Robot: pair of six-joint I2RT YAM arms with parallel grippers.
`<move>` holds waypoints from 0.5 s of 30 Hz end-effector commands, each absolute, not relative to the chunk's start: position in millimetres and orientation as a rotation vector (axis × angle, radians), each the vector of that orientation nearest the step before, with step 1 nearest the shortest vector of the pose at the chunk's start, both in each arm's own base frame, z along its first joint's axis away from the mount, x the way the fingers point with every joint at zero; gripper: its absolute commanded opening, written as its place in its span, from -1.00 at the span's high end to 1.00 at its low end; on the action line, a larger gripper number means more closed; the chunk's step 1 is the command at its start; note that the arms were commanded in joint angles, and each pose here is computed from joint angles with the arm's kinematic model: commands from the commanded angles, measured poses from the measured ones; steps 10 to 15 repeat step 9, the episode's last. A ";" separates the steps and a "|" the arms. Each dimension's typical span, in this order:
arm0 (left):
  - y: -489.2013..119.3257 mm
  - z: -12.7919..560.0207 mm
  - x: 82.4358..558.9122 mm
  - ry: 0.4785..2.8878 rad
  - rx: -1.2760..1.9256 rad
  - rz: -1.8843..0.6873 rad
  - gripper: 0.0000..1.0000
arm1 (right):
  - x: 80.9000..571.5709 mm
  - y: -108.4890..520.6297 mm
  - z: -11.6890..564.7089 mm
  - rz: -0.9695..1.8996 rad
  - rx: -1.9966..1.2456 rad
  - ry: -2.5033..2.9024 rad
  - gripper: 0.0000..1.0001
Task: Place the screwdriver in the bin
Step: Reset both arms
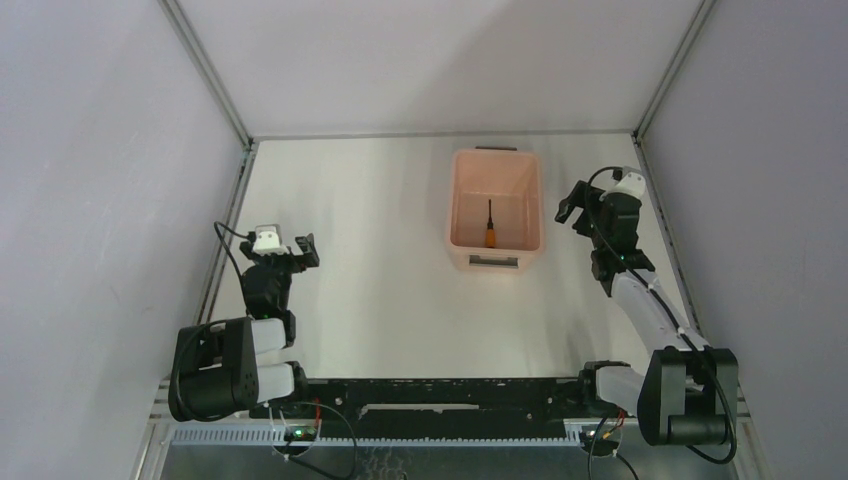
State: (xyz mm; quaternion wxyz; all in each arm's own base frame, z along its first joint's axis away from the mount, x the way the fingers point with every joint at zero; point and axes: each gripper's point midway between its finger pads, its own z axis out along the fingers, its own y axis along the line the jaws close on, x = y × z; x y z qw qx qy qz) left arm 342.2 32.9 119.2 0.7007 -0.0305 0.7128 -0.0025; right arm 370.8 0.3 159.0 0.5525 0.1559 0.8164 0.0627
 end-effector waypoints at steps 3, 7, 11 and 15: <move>32.8 140.9 349.9 1.523 -0.047 0.007 -0.97 | 388.1 -9.7 194.0 0.122 0.459 1.873 -0.99; 32.7 140.4 349.6 1.524 -0.046 0.007 -0.97 | 392.3 -10.8 192.5 0.110 0.457 1.889 -0.99; 33.0 140.8 349.8 1.523 -0.047 0.008 -0.97 | 392.7 -8.2 196.4 0.124 0.441 1.881 -0.99; 33.0 140.8 349.8 1.523 -0.047 0.008 -0.97 | 392.7 -8.2 196.4 0.124 0.441 1.881 -0.99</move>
